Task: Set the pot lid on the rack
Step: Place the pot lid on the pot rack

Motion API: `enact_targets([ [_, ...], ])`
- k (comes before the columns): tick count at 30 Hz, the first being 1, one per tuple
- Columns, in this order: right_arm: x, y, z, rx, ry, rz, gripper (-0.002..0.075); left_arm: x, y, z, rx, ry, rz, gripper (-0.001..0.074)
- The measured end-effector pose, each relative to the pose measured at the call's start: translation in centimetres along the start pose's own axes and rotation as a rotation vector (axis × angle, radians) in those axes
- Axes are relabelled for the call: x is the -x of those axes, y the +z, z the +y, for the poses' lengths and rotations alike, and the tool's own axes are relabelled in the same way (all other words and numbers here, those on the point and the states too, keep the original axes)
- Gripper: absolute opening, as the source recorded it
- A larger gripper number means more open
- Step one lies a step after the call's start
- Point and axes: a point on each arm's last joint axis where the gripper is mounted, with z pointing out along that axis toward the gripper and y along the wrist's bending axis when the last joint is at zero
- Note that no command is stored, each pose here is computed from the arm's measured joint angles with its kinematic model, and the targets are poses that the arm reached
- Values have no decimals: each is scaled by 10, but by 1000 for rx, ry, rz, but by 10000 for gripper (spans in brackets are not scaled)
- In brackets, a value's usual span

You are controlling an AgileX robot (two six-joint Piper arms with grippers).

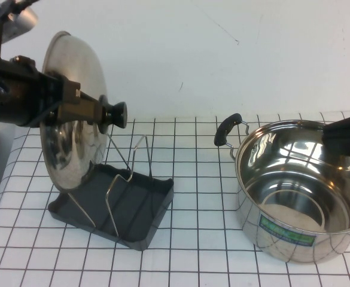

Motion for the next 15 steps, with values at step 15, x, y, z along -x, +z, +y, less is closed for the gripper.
enact_targets([
  [15,-6,3,1,10,14,14,-1,-8,44,31,-44,30,172,112],
])
